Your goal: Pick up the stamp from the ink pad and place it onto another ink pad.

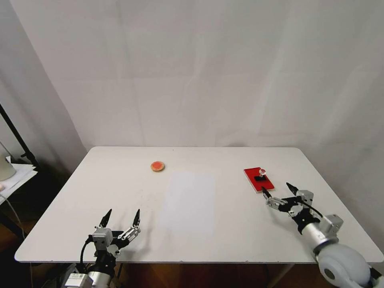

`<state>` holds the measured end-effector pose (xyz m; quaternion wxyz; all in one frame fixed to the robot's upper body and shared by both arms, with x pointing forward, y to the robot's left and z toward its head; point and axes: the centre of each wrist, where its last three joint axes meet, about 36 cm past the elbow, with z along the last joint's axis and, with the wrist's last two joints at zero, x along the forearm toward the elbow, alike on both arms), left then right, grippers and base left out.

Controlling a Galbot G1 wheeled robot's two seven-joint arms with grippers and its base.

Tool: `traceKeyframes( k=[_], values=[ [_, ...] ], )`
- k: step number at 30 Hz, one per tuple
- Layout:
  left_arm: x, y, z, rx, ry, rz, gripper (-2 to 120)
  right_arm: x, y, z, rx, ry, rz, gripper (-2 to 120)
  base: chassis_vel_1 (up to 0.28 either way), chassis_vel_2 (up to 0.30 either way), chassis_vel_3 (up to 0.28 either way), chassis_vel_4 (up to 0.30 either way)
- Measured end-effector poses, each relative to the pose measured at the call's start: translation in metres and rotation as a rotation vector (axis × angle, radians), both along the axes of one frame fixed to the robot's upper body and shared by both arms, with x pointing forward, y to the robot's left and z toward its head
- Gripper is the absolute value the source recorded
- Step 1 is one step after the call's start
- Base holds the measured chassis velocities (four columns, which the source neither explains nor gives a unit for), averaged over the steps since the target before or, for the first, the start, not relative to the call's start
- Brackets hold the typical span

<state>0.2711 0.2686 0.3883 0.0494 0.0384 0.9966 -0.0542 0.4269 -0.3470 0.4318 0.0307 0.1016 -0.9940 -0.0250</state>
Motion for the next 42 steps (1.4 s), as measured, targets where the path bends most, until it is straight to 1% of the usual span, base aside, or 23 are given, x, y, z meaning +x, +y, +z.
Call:
traceKeyframes(
  k=[1,4,5,7,12,18,23,24,26,28,29,30,34,35,39,40,42],
  values=[
    [0.0,0.0,0.0,0.0,0.0,0.0,100,0.0,0.0,0.0,0.0,0.0,0.0,100,0.0,0.0,0.0,0.0],
    [0.0,0.0,0.0,0.0,0.0,0.0,100,0.023,0.004,-0.006,0.012,0.01,-0.003,100,0.0,0.0,0.0,0.0],
    [0.0,0.0,0.0,0.0,0.0,0.0,100,0.023,0.004,-0.006,0.012,0.01,-0.003,100,0.0,0.0,0.0,0.0],
    [0.0,0.0,0.0,0.0,0.0,0.0,100,0.04,0.008,-0.017,0.027,0.034,-0.012,100,0.0,0.0,0.0,0.0],
    [0.0,0.0,0.0,0.0,0.0,0.0,100,0.057,0.01,-0.022,0.042,0.048,-0.037,100,0.0,0.0,0.0,0.0],
    [0.0,0.0,0.0,0.0,0.0,0.0,100,0.065,0.013,-0.026,0.049,0.059,-0.066,99,0.0,0.0,0.0,0.0],
    [0.0,0.0,0.0,0.0,0.0,0.0,100,0.066,0.017,-0.033,0.048,0.076,-0.068,91,0.0,0.0,0.0,0.0],
    [0.0,0.0,0.0,0.0,0.0,0.0,100,0.066,0.017,-0.033,0.048,0.076,-0.068,91,0.0,0.0,0.0,0.0],
    [0.0,0.0,0.0,0.0,0.0,0.0,100,0.067,0.016,-0.033,0.047,0.077,-0.07,85,0.0,0.0,0.0,0.0],
    [0.0,0.0,0.0,0.0,0.0,0.0,100,0.066,0.016,-0.034,0.045,0.078,-0.072,75,0.0,0.0,0.0,0.0],
    [0.0,0.0,0.0,0.0,0.0,0.0,100,0.066,0.016,-0.034,0.045,0.078,-0.072,75,0.0,0.0,0.0,0.0],
    [0.0,0.0,0.0,0.0,0.0,0.0,100,0.065,0.017,-0.034,0.044,0.079,-0.07,72,0.0,0.0,0.0,0.0],
    [0.0,0.0,0.0,0.0,0.0,0.0,100,0.063,0.018,-0.034,0.041,0.077,-0.065,53,0.0,0.0,0.0,0.0],
    [0.0,0.0,0.0,0.0,0.0,0.0,100,0.063,0.018,-0.034,0.041,0.077,-0.065,53,0.0,0.0,0.0,0.0],
    [0.0,0.0,0.0,0.0,0.0,0.0,100,0.063,0.02,-0.035,0.036,0.079,-0.061,36,0.0,0.0,0.0,0.0],
    [0.0,0.0,0.0,0.0,0.0,0.0,100,0.063,0.02,-0.035,0.036,0.079,-0.061,36,0.0,0.0,0.0,0.0],
    [0.0,0.0,0.0,0.0,0.0,0.0,100,0.062,0.02,-0.036,0.034,0.081,-0.059,25,0.0,0.0,0.0,0.0]
  ],
)
